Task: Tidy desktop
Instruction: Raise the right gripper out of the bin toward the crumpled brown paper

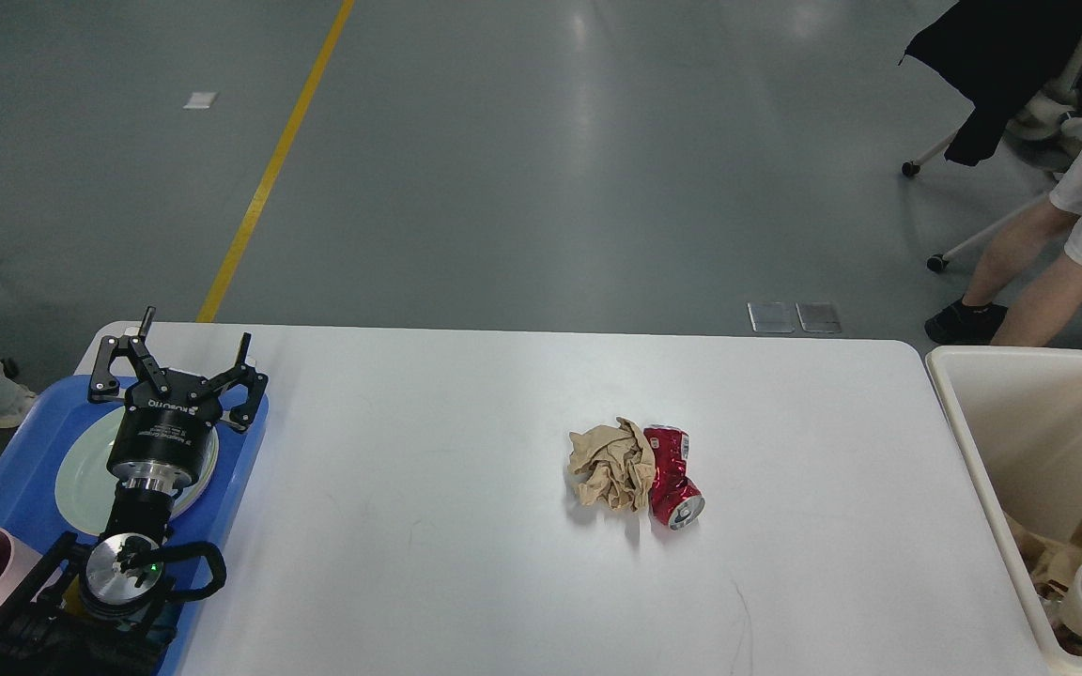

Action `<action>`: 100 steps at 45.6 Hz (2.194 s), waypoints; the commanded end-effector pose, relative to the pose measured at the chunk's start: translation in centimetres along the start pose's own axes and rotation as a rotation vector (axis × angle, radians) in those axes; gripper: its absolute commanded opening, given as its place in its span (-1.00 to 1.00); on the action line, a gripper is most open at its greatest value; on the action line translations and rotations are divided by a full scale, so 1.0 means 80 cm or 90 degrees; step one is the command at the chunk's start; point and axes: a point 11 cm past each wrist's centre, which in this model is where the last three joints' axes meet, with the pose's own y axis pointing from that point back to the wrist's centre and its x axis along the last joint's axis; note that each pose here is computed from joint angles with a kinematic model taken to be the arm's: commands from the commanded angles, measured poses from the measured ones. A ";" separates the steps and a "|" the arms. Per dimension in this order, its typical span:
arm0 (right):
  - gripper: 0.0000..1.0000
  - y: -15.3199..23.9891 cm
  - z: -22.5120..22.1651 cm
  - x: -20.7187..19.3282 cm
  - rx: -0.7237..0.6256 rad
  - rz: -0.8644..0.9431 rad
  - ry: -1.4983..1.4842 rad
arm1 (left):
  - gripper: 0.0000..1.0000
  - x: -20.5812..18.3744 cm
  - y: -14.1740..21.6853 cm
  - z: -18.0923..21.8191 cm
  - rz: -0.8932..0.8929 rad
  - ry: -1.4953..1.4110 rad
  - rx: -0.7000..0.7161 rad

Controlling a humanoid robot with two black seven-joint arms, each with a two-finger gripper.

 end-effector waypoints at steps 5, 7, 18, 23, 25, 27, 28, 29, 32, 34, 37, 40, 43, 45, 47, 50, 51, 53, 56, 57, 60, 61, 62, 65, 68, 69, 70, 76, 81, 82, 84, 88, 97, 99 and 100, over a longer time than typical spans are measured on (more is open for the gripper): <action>1.00 0.000 -0.002 -0.001 0.006 0.070 0.010 | 0.93 0.000 -0.001 0.000 0.000 0.000 0.000; 1.00 0.000 -0.003 -0.002 0.006 0.070 0.011 | 0.93 0.000 0.000 0.000 0.000 0.000 0.000; 1.00 0.001 -0.002 0.007 0.006 0.080 0.008 | 0.93 0.000 0.000 0.000 0.000 0.000 0.000; 1.00 0.001 -0.004 0.008 0.009 0.073 0.003 | 0.93 -0.001 -0.001 0.000 -0.001 0.001 -0.001; 1.00 0.001 -0.005 0.013 0.010 0.071 -0.001 | 0.93 -0.001 -0.001 0.000 -0.001 0.000 0.000; 1.00 0.001 -0.005 0.022 0.009 0.072 -0.006 | 0.93 0.000 0.000 0.000 0.000 0.001 0.000; 1.00 0.002 -0.001 0.028 0.004 0.073 -0.008 | 0.93 0.000 0.000 0.000 0.001 0.000 0.000; 1.00 0.003 0.005 0.033 0.000 0.072 -0.011 | 0.93 -0.001 -0.001 0.000 -0.001 0.001 -0.001; 1.00 0.007 0.025 0.049 -0.014 0.061 -0.022 | 0.93 0.000 0.000 0.000 0.001 0.000 0.000; 1.00 0.010 0.033 0.061 -0.018 0.051 -0.032 | 0.93 0.000 0.000 -0.001 0.000 0.000 0.001; 1.00 0.017 0.041 0.079 -0.020 0.033 -0.048 | 0.93 0.000 0.000 0.000 0.000 0.000 0.000; 1.00 0.027 0.047 0.099 -0.016 0.018 -0.070 | 0.93 -0.001 -0.001 0.000 -0.001 0.000 0.000; 1.00 0.037 0.050 0.117 -0.009 0.008 -0.083 | 0.93 0.000 0.000 0.000 0.000 0.000 0.000; 1.00 0.045 0.049 0.126 -0.003 -0.005 -0.072 | 0.93 -0.001 -0.001 0.000 -0.001 0.000 0.000; 1.00 0.055 0.046 0.142 0.005 -0.013 -0.064 | 0.93 0.000 0.000 0.000 0.000 0.000 0.000; 1.00 0.072 0.038 0.161 0.016 -0.034 -0.047 | 0.93 -0.001 0.000 0.000 -0.001 0.000 0.000; 1.00 0.077 0.034 0.163 0.019 -0.047 -0.040 | 0.93 0.000 0.000 0.000 0.000 0.000 0.000; 1.00 0.089 0.024 0.167 0.022 -0.075 -0.022 | 0.93 -0.001 0.000 0.000 -0.001 0.000 0.001; 1.00 0.108 0.006 0.180 0.025 -0.104 0.009 | 0.93 0.000 0.000 -0.001 0.000 0.000 0.001; 1.00 0.118 0.000 0.186 0.024 -0.117 0.027 | 0.93 -0.001 0.000 0.000 -0.001 0.000 0.001; 1.00 0.142 -0.022 0.200 0.037 -0.146 0.060 | 0.93 0.000 0.000 0.000 0.000 0.000 0.000; 1.00 0.150 -0.031 0.205 0.044 -0.154 0.069 | 0.93 -0.001 -0.001 0.000 -0.001 0.000 0.000; 1.00 0.159 -0.042 0.211 0.052 -0.163 0.080 | 0.93 -0.001 -0.001 0.000 -0.001 0.000 0.000; 1.00 0.180 -0.076 0.225 0.068 -0.193 0.122 | 0.93 -0.001 -0.001 0.000 -0.001 0.000 0.000; 1.00 0.198 -0.103 0.226 0.064 -0.251 0.177 | 0.93 0.000 0.000 -0.001 0.000 0.000 0.001; 1.00 0.204 -0.111 0.227 0.062 -0.271 0.193 | 0.93 0.000 0.000 -0.001 0.000 0.000 0.001; 1.00 0.212 -0.122 0.230 0.064 -0.287 0.209 | 0.93 -0.001 0.000 0.000 -0.001 0.000 0.001; 1.00 0.280 -0.184 0.232 0.110 -0.358 0.290 | 0.93 -0.001 0.000 0.000 -0.001 0.000 0.001; 1.00 0.346 -0.233 0.219 0.157 -0.370 0.365 | 0.93 0.000 0.000 -0.001 0.000 0.000 0.001; 1.00 0.357 -0.240 0.216 0.166 -0.373 0.369 | 0.93 0.000 0.000 0.000 0.000 0.000 0.001; 1.00 0.376 -0.250 0.211 0.186 -0.380 0.364 | 0.93 0.000 0.000 0.000 0.001 0.000 0.000; 1.00 0.417 -0.272 0.206 0.214 -0.375 0.366 | 0.93 0.000 0.000 0.000 0.001 0.000 0.000; 0.92 0.478 -0.312 0.203 0.254 -0.278 0.361 | 0.93 0.000 0.000 0.000 0.001 0.000 -0.001; 0.95 0.482 -0.317 0.205 0.261 -0.253 0.359 | 0.93 0.001 0.000 0.001 0.001 0.000 -0.001; 0.95 0.484 -0.321 0.204 0.261 -0.242 0.365 | 0.93 0.000 0.000 0.000 0.001 0.000 0.000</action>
